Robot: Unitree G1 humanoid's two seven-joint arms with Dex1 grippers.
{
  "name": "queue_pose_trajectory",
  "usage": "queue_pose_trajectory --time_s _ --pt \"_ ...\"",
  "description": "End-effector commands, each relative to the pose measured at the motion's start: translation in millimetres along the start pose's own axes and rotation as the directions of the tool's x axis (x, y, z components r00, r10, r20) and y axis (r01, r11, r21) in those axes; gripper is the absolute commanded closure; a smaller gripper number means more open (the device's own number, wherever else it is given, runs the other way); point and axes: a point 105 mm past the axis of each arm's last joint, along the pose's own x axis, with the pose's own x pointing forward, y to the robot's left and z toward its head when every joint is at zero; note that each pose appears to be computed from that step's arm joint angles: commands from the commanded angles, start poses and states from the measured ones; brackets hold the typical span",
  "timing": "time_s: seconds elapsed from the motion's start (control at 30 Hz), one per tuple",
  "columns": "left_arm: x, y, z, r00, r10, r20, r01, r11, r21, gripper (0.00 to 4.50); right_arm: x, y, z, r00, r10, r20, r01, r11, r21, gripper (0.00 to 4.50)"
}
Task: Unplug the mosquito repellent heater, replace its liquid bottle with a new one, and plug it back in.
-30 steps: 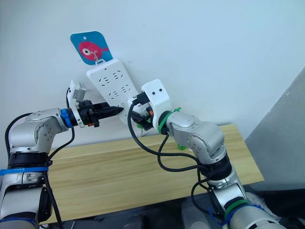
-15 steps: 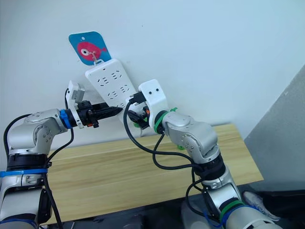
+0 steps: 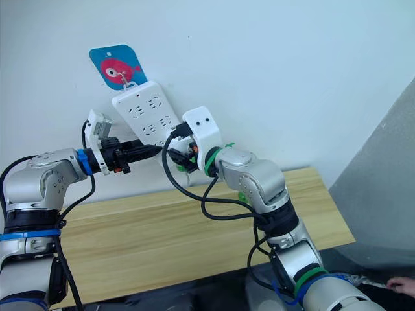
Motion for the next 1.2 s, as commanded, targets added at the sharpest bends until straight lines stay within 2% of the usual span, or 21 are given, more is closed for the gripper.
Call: queue_pose_trajectory --time_s 0.03,0.27,0.4,0.6,0.83,0.9,0.97,1.17,1.2 --pt "16.2 -31.4 14.1 0.984 -0.171 0.048 0.169 0.984 0.049 3.2 6.1 8.1 27.9 0.995 0.004 0.095 0.0 0.999 -0.04 1.37" --pt "14.4 -26.3 10.4 0.99 -0.137 0.037 0.135 0.989 0.056 3.2 2.2 11.2 32.5 0.992 0.019 0.122 -0.014 0.999 -0.04 1.38" --pt "13.2 -21.3 10.7 0.992 -0.117 0.045 0.115 0.992 0.055 3.2 -5.6 12.7 30.0 0.993 0.031 0.116 -0.025 0.999 -0.047 0.06" --pt "11.9 -14.2 10.9 0.995 -0.083 0.052 0.079 0.995 0.064 3.2 -20.9 16.2 25.5 0.994 0.043 0.099 -0.035 0.997 -0.074 0.02" --pt "7.1 0.7 5.7 1.0 -0.014 0.018 0.011 0.99 0.144 3.2 -55.0 12.8 20.4 0.992 0.081 0.093 -0.071 0.991 -0.11 0.02" --pt "3.8 4.4 4.2 1.0 -0.002 0.001 0.002 0.982 0.191 2.49 -63.4 11.3 18.5 0.991 0.096 0.09 -0.084 0.989 -0.126 0.0" --pt "0.1 6.9 2.1 1.0 0.005 -0.012 -0.002 0.975 0.223 2.01 -69.2 8.5 16.1 0.991 0.1 0.084 -0.088 0.987 -0.138 0.0" --pt "-15.9 19.3 -2.0 0.996 0.091 0.0 -0.088 0.961 0.263 0.05 -80.6 5.4 14.2 0.986 0.138 0.091 -0.118 0.973 -0.197 0.0" --pt "-20.7 19.3 -2.8 0.996 0.094 -0.003 -0.09 0.96 0.264 0.01 -82.7 6.0 15.4 0.983 0.153 0.098 -0.129 0.967 -0.219 0.0"
